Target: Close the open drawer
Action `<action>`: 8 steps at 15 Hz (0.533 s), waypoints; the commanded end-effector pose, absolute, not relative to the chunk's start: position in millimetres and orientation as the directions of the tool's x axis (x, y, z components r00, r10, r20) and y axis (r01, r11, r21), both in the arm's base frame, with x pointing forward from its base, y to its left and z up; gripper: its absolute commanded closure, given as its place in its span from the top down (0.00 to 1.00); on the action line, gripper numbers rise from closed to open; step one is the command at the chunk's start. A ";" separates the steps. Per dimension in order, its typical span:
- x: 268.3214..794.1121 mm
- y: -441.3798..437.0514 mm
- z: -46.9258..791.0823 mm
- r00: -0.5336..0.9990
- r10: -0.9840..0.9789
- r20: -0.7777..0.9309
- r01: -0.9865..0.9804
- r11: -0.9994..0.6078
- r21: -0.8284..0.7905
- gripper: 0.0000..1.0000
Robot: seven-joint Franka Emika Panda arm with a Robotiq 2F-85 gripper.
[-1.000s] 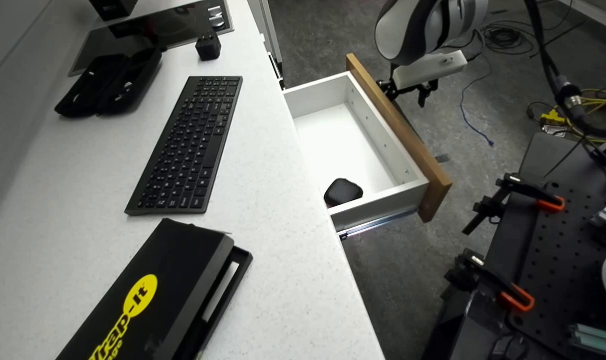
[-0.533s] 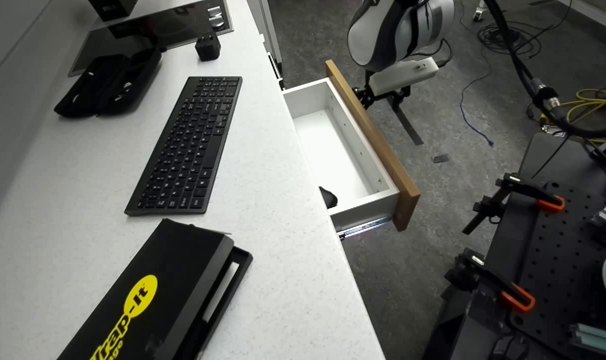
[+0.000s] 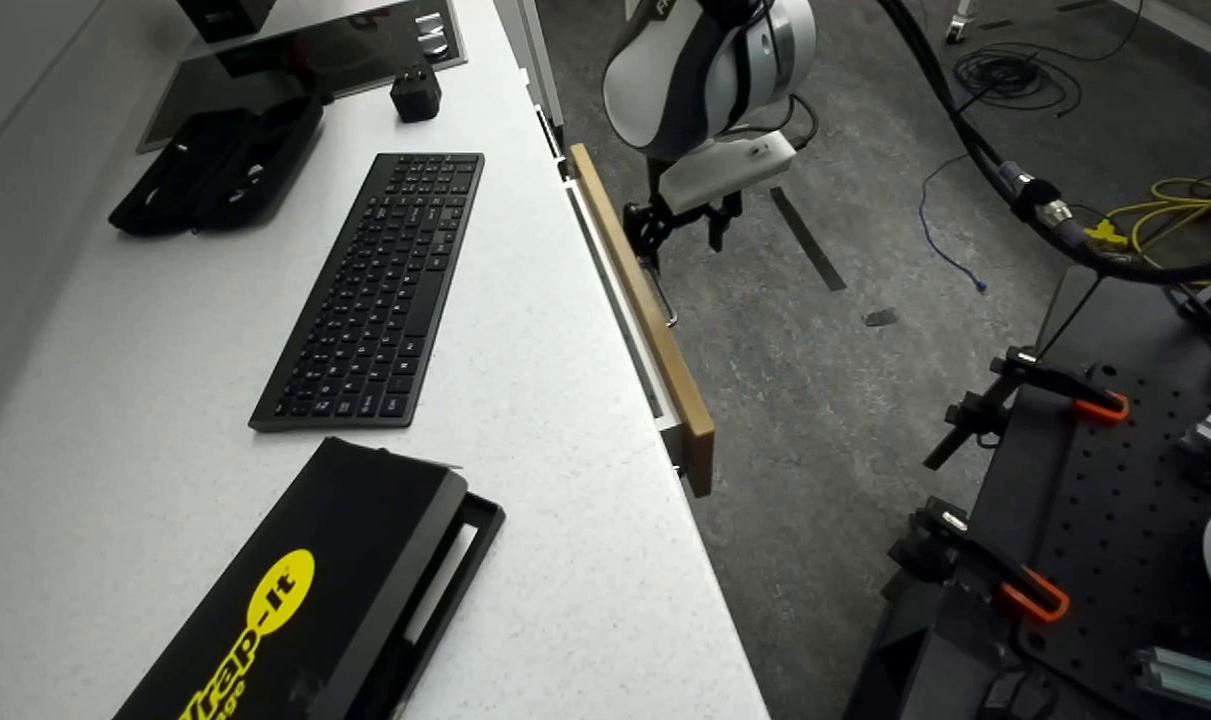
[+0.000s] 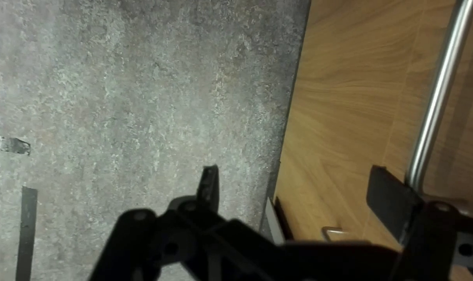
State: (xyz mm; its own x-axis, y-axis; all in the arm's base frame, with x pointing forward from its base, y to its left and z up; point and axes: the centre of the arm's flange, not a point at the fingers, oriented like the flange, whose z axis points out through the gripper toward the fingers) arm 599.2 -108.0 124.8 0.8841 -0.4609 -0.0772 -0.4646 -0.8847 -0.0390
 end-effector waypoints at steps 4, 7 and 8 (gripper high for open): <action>647.3 -37.3 122.4 0.940 -0.306 -0.154 -0.323 -0.941 -0.100 1.00; 646.8 -49.3 127.0 0.941 -0.280 -0.187 -0.301 -0.949 -0.094 1.00; 642.7 -55.1 127.9 0.943 -0.271 -0.194 -0.291 -0.953 -0.083 1.00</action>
